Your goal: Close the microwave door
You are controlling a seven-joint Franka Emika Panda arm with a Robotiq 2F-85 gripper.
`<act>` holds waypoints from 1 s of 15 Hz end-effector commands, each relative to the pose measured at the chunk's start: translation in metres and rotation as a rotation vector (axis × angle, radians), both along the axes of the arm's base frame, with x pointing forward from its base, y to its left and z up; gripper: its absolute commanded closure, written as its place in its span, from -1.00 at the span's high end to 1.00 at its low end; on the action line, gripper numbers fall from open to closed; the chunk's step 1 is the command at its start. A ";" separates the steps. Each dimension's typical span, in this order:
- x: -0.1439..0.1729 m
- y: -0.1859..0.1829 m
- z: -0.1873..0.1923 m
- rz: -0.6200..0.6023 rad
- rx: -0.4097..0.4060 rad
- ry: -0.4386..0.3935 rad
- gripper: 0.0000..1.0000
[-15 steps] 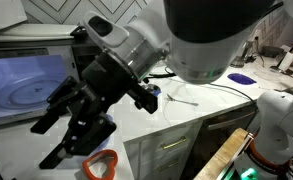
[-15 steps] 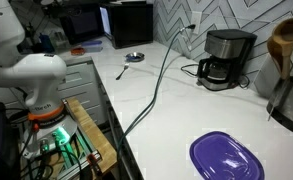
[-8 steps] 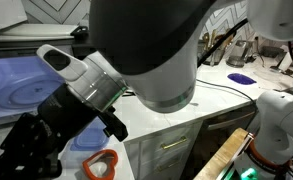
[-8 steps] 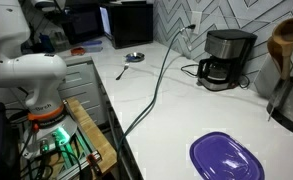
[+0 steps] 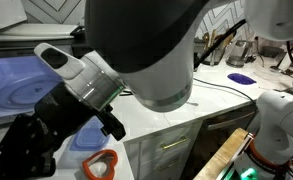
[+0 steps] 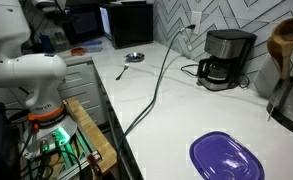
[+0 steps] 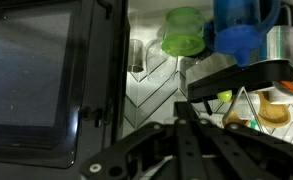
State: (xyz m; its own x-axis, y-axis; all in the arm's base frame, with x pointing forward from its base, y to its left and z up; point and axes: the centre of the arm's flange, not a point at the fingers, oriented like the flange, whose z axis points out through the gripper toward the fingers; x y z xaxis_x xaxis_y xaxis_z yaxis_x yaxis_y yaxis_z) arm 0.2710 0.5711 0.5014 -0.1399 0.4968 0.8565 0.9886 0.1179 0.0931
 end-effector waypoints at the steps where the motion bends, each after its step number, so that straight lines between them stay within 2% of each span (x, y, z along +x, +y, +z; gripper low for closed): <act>1: 0.001 0.030 -0.007 0.014 0.036 0.017 -1.00; 6: -0.002 0.057 -0.013 -0.018 0.098 0.063 -1.00; 9: -0.006 0.068 -0.019 -0.070 0.108 0.079 -1.00; 15: -0.016 0.081 -0.027 -0.230 0.084 0.028 -1.00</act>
